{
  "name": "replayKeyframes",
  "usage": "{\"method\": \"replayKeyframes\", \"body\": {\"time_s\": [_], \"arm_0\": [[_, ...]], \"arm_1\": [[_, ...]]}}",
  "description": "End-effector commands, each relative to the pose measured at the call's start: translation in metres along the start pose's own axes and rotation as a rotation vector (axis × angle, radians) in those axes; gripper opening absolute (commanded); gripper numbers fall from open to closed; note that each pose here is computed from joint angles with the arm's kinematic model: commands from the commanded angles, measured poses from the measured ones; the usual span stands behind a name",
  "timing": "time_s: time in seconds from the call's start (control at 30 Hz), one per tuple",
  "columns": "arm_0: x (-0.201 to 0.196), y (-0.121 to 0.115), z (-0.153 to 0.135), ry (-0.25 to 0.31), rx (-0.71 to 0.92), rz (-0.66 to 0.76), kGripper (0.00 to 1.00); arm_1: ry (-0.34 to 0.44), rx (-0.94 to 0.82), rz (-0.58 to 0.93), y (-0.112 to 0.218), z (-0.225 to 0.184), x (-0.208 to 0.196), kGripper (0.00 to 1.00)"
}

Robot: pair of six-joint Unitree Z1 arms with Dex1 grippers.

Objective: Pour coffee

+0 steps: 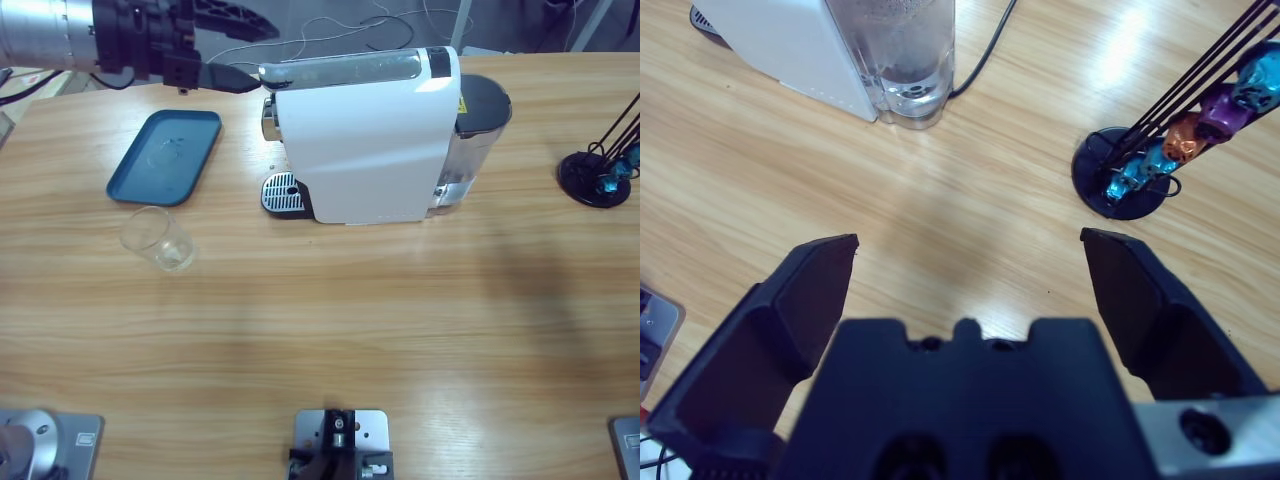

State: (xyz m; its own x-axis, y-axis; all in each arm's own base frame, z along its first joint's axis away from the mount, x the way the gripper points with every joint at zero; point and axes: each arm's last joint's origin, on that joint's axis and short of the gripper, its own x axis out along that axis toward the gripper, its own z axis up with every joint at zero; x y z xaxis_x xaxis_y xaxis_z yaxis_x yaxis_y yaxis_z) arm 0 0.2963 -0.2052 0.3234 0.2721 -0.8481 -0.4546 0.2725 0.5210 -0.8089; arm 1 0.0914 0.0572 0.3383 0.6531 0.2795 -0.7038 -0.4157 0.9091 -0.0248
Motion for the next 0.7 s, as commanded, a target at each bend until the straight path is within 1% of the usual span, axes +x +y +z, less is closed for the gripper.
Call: {"method": "replayKeyframes", "body": {"time_s": [0.03, 0.23, 0.33, 0.43, 0.57, 0.7], "arm_0": [[0.016, 0.016, -0.007, 0.055, -0.045, 0.016, 0.000], [0.019, 0.015, -0.009, 0.080, -0.044, 0.001, 0.000], [0.014, 0.009, -0.010, 0.072, -0.033, -0.008, 0.000], [0.010, -0.003, -0.010, 0.059, -0.006, -0.027, 0.000], [-0.008, -0.031, -0.001, 0.017, 0.040, -0.068, 0.000], [-0.036, -0.079, 0.010, -0.049, 0.104, -0.105, 0.000]], "arm_1": [[0.038, -0.027, -0.004, 0.002, -0.004, 0.010, 1.000], [0.038, -0.027, -0.004, 0.002, -0.004, 0.010, 1.000], [0.036, -0.028, -0.010, 0.002, -0.004, 0.010, 1.000], [0.035, -0.028, -0.012, 0.002, -0.005, 0.010, 1.000], [0.034, -0.028, -0.018, 0.001, -0.005, 0.010, 1.000], [0.033, -0.028, -0.022, 0.001, -0.005, 0.010, 1.000]]}}
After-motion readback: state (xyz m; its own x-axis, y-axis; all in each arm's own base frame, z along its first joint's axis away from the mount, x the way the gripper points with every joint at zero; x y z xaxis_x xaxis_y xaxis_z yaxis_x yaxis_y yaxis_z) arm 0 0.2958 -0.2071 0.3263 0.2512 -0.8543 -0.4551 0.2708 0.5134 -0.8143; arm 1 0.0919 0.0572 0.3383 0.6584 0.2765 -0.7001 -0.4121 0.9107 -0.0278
